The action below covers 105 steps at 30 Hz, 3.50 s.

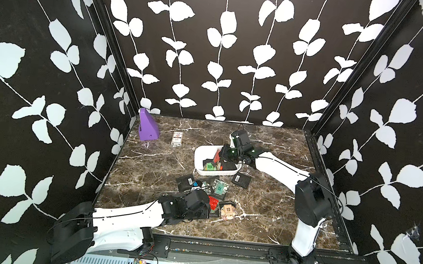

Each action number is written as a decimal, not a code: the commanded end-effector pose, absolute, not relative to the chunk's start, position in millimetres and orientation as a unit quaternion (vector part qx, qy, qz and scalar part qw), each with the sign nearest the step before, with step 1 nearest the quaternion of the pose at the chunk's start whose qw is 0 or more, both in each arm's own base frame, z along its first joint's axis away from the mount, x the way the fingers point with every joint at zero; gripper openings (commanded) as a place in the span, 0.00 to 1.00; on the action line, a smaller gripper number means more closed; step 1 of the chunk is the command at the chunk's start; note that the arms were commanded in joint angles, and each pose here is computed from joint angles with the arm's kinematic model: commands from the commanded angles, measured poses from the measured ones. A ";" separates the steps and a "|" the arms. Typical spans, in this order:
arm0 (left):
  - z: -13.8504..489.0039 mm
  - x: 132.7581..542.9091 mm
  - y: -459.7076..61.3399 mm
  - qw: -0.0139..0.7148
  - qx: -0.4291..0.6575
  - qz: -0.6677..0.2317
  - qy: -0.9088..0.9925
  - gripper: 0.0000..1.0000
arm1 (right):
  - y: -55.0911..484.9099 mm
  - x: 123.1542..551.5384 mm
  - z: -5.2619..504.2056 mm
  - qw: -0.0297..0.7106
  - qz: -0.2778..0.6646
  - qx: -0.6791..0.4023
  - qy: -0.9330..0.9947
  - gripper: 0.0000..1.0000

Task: Put the tea bags into the storage box
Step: Place the tea bag in the storage box, then pick up the tea bag from the center of the board.

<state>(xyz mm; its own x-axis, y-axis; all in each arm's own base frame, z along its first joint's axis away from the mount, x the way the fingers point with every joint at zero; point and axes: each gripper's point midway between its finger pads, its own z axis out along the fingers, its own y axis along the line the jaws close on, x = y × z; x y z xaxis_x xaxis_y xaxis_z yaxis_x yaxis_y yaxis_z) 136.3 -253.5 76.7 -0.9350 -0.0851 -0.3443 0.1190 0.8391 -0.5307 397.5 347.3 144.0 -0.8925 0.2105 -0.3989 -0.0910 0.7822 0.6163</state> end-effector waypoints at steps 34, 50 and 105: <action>71.2 137.5 -318.6 0.123 0.081 -0.294 0.944 0.00 | 195.0 172.0 105.2 0.204 0.224 0.051 0.952 0.45; 48.8 132.1 -333.8 0.086 0.092 -0.279 0.952 0.00 | 230.8 156.2 55.0 0.158 0.256 0.063 0.952 0.45; 28.9 123.8 -328.3 0.059 0.115 -0.248 0.960 0.00 | 236.6 162.5 24.3 0.145 0.213 0.056 0.965 0.00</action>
